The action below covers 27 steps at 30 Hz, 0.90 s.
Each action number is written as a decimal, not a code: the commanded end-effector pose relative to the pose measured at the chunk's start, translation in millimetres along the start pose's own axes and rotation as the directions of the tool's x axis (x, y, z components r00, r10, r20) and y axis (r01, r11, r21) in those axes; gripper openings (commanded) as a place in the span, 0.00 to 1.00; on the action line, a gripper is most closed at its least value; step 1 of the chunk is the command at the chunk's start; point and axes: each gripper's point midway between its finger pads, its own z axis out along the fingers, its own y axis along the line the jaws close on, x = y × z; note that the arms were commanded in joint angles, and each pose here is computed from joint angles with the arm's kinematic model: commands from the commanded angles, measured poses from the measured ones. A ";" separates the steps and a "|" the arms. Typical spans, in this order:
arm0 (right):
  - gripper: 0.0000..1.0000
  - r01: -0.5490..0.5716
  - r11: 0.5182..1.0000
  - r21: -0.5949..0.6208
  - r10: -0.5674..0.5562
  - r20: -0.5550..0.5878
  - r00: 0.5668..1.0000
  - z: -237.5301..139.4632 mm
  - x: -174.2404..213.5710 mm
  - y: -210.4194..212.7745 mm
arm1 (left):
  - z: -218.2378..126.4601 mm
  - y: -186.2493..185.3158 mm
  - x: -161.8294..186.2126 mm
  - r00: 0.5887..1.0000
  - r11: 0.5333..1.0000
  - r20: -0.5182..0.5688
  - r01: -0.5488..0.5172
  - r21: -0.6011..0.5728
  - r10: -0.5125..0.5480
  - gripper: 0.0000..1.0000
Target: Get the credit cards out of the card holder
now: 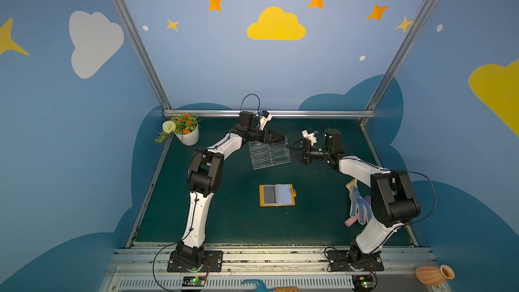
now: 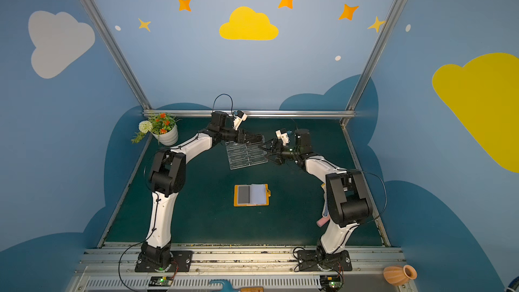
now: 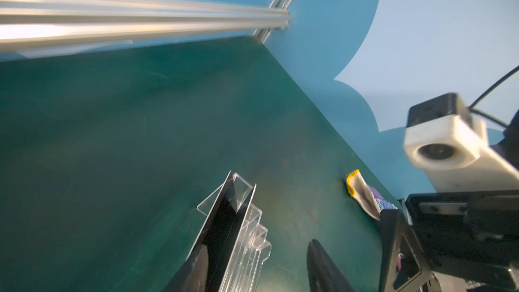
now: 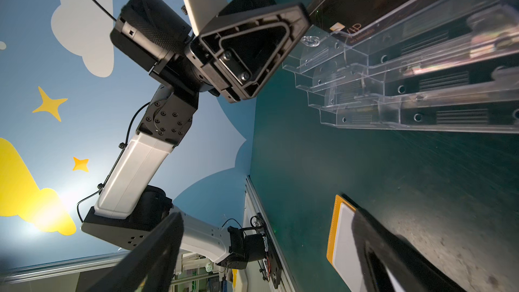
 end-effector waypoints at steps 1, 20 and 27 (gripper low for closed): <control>0.92 0.044 0.998 -0.034 -0.045 -0.006 0.999 3.6 -4.8 13.7 | -13.9 -22.8 -29.5 0.996 0.999 0.071 -0.049 0.009 0.048 0.59; 0.92 0.072 0.964 0.255 -0.096 0.082 0.992 -39.4 44.2 9.2 | -156.1 -94.5 -75.3 0.889 0.947 0.427 0.264 -0.180 -0.167 0.89; 0.83 0.107 0.936 0.335 -0.096 -0.048 0.994 -13.3 108.6 -3.8 | -172.0 -103.9 49.4 0.834 0.803 0.303 0.537 -0.256 -0.461 0.86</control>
